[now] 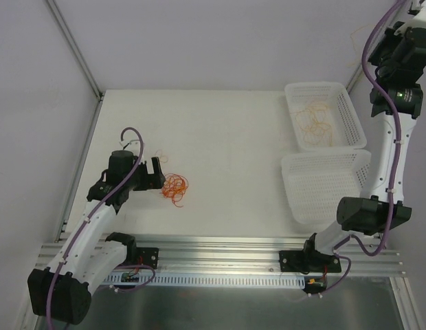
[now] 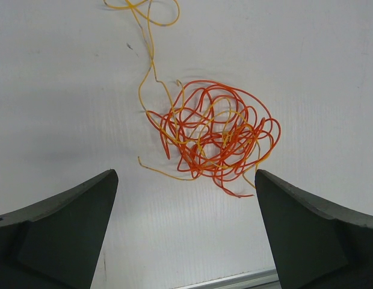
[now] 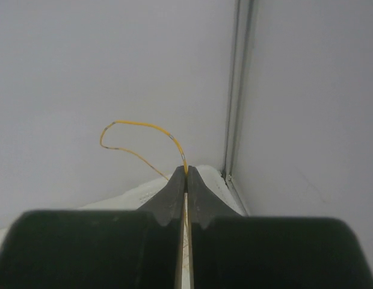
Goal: Untangle the cables
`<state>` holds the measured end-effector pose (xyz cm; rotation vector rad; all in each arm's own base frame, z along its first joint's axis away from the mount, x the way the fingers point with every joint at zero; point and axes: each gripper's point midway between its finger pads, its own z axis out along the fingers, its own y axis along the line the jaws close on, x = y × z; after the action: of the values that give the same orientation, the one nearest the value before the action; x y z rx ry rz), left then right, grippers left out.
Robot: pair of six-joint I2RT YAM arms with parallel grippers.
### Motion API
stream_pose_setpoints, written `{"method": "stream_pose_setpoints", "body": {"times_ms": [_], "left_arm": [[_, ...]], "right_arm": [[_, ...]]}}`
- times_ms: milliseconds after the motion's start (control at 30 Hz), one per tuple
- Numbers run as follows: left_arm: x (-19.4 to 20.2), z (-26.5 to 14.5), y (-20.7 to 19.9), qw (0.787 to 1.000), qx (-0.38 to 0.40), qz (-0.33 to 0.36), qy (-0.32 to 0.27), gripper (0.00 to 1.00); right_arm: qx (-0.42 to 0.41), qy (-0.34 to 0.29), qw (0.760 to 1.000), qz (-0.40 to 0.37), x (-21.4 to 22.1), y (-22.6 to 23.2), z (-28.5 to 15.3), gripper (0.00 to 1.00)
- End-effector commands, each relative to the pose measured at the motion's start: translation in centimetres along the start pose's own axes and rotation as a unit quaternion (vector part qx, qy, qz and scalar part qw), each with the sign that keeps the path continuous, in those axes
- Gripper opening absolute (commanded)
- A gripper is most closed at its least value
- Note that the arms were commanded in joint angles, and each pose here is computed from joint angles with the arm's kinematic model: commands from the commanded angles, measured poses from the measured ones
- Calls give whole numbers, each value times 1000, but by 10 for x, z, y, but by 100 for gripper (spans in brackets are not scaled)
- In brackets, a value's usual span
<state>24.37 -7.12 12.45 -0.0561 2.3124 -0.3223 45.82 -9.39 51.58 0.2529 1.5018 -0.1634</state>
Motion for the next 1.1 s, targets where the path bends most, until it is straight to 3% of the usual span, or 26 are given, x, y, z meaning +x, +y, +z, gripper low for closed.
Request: {"method": "stream_pose_setpoints", "body": {"times_ms": [0, 200, 600, 700, 733, 767, 933, 1067], "left_arm": [[-3, 4, 5, 1000, -10, 12, -3, 99], [0, 9, 7, 1000, -13, 15, 9, 99], [4, 13, 9, 1000, -17, 13, 18, 99], [5, 13, 9, 1000, -18, 13, 21, 99], [5, 13, 9, 1000, -18, 13, 21, 99], [5, 13, 9, 1000, -18, 13, 21, 99], [6, 13, 10, 1000, -19, 12, 20, 99], [6, 14, 10, 999, -21, 13, 23, 99]], "right_arm": [[29, -37, 999, 18, -13, -22, 8, 1], [68, 14, 998, -2, 39, -52, 29, 1], [84, 222, 970, -51, 221, -73, 70, 2], [58, 296, 952, -39, 275, -65, 74, 20], [48, 322, 945, -32, 295, -62, 75, 35], [44, 347, 936, -27, 306, -60, 69, 41], [-14, 348, 937, -16, 297, -30, 61, 66], [-69, 324, 943, -23, 272, 1, 52, 72]]}}
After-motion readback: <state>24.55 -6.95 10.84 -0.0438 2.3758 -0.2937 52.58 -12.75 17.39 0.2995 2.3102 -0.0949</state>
